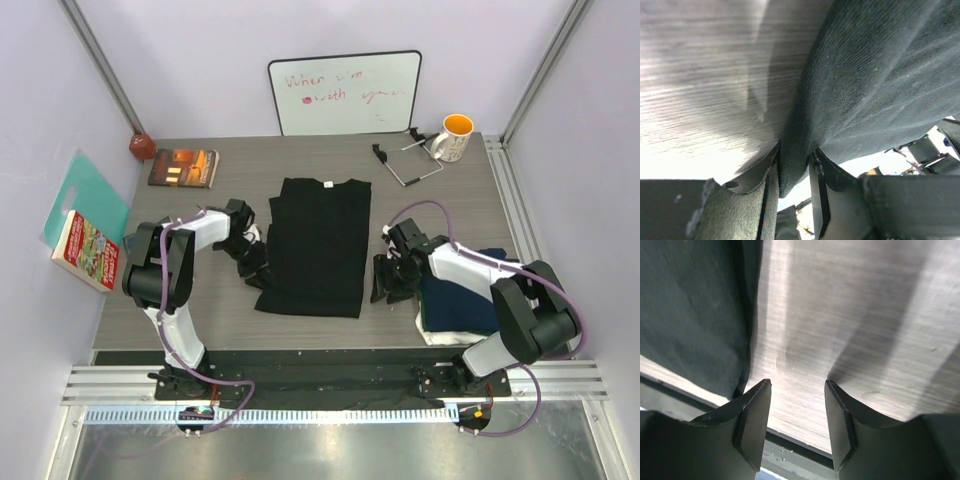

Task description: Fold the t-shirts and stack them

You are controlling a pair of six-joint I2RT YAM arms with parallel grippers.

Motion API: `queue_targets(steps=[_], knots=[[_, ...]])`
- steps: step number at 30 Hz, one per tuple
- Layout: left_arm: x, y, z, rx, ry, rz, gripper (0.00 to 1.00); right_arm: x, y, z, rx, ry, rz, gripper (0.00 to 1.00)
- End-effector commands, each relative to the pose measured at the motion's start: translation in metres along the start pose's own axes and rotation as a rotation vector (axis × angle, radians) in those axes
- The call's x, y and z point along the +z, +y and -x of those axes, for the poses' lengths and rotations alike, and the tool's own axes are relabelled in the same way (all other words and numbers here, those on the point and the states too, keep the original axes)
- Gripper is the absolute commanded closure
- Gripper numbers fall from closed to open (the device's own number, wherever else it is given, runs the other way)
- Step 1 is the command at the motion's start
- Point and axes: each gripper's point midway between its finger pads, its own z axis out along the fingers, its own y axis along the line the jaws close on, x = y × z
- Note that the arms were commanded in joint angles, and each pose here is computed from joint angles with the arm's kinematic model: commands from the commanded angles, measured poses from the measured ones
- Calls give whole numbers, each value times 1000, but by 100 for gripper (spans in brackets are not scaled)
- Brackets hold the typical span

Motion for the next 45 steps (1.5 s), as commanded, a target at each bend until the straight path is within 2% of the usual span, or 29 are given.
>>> queue_targets(steps=[1, 9, 19, 28, 34, 35, 37, 42, 45], knots=[[7, 28, -8, 15, 5, 98, 70, -6, 17, 0, -2, -35, 93, 48], [14, 33, -11, 7, 29, 103, 71, -12, 44, 9, -31, -45, 227, 47], [15, 33, -11, 5, 36, 105, 71, 25, 44, 7, -10, 45, 268, 45], [12, 34, -11, 10, 35, 113, 73, 35, 38, -8, 0, 114, 260, 46], [11, 23, -6, 3, 35, 74, 87, 35, 43, -9, 16, 120, 295, 58], [12, 21, -7, 0, 43, 63, 91, 37, 44, -9, 19, 123, 299, 64], [11, 18, -5, 1, 38, 52, 96, 37, 48, -6, 22, 118, 313, 68], [9, 16, -4, 4, 34, 48, 100, 34, 54, 1, 14, 100, 326, 97], [5, 14, -4, 7, 33, 47, 100, 27, 60, 5, 7, 91, 344, 99]])
